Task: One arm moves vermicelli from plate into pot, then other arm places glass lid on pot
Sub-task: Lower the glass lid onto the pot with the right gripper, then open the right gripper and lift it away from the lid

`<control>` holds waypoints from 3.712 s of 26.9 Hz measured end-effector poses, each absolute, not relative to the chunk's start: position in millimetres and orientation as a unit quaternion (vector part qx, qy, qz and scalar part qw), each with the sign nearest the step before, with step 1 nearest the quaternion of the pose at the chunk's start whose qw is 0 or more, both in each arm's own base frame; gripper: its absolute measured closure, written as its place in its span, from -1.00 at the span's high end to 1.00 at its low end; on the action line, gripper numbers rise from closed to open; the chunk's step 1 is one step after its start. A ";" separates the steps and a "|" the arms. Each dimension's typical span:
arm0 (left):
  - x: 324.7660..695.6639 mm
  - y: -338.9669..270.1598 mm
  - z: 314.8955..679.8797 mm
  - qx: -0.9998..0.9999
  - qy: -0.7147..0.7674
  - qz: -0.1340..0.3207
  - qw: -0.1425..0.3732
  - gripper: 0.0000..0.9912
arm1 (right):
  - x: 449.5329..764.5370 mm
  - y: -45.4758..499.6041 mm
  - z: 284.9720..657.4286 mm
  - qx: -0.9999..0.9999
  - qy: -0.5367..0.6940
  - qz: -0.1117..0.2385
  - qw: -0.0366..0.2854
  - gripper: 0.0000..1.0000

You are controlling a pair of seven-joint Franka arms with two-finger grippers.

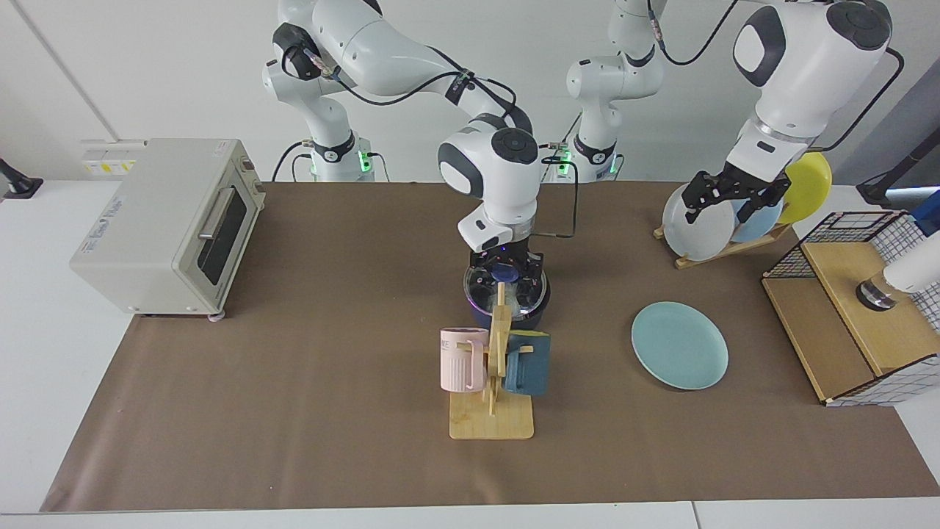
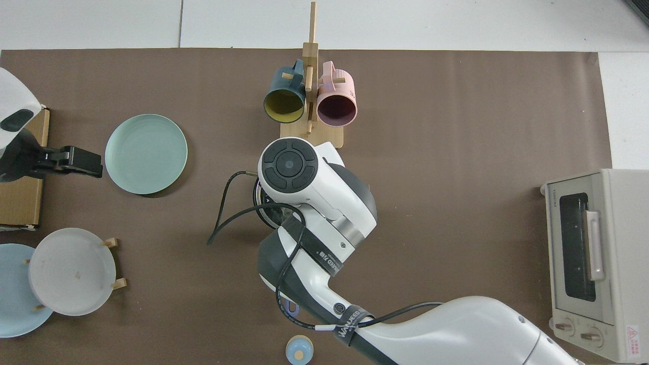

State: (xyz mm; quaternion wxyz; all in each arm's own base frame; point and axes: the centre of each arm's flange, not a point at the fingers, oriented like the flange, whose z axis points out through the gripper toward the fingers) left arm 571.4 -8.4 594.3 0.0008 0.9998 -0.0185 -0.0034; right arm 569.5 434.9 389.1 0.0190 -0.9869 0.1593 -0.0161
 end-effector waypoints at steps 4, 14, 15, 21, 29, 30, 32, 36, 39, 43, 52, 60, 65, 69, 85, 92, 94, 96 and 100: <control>571.4 -8.4 594.3 1.000 -0.018 -0.003 0.001 1.00 | 567.7 440.4 384.8 -0.987 0.160 -0.023 0.012 -0.12; 571.1 -8.4 594.9 1.000 -0.018 -0.003 0.001 1.00 | 567.0 446.2 383.6 -0.984 0.172 -0.028 0.020 -0.12; 571.1 -8.4 594.9 1.000 -0.018 -0.003 0.001 1.00 | 566.7 447.0 383.0 -0.984 0.173 -0.028 0.020 -0.12; 571.0 -8.4 595.0 1.000 -0.018 -0.003 0.001 1.00 | 566.6 449.1 379.7 -0.984 0.176 -0.027 0.021 -0.12; 570.7 -8.5 595.9 1.000 -0.018 -0.002 0.001 1.00 | 567.0 449.1 379.3 -0.984 0.176 -0.027 0.021 -0.12; 570.5 -8.5 596.2 1.000 -0.018 -0.002 0.001 1.00 | 567.1 449.1 379.3 -0.984 0.176 -0.027 0.021 -0.12; 570.2 -8.5 596.8 1.000 -0.018 -0.001 0.001 1.00 | 567.2 449.1 379.2 -0.984 0.176 -0.027 0.020 -0.12; 570.0 -8.5 597.3 1.000 -0.018 -0.001 0.001 1.00 | 567.3 449.2 379.1 -0.984 0.176 -0.027 0.020 -0.12; 570.0 -8.5 597.3 1.000 -0.018 -0.001 0.001 1.00 | 567.4 449.2 379.1 -0.984 0.176 -0.028 0.020 -0.12; 570.0 -8.5 597.3 1.000 -0.018 -0.001 0.001 1.00 | 566.8 450.3 378.8 -0.985 0.171 -0.033 0.016 -0.12; 570.0 -5.9 597.3 1.000 -0.016 -0.001 0.001 1.00 | 566.5 451.2 378.6 -0.985 0.168 -0.038 0.013 -0.12; 570.0 -4.5 597.3 1.000 -0.015 -0.001 0.001 1.00 | 566.1 450.3 379.0 -0.985 0.170 -0.035 0.007 0.47; 570.0 -4.4 597.3 1.000 -0.015 -0.001 0.001 1.00 | 566.0 449.4 394.7 -0.984 0.174 -0.025 -0.004 0.99; 570.0 -4.5 597.3 1.000 -0.015 -0.001 0.001 1.00 | 563.5 449.4 407.7 -0.985 0.174 -0.015 -0.013 1.00; 570.0 -4.5 597.3 1.000 -0.015 -0.001 0.001 1.00 | 588.9 376.4 515.8 -0.985 0.170 -0.027 0.016 1.00; 570.0 -4.5 597.4 1.000 -0.015 -0.001 0.001 1.00 | 617.7 286.7 560.2 -0.990 0.133 -0.041 0.021 1.00; 570.0 -4.5 597.4 1.000 -0.015 -0.001 0.001 1.00 | 626.6 261.1 563.4 -0.992 0.120 -0.046 0.010 1.00; 570.0 -4.5 597.4 1.000 -0.015 -0.001 0.001 1.00 | 633.4 240.4 562.0 -0.993 0.107 -0.043 0.001 1.00; 570.0 -4.5 597.4 1.000 -0.015 -0.001 0.001 1.00 | 642.2 200.6 558.1 -0.995 0.097 -0.020 -0.003 1.00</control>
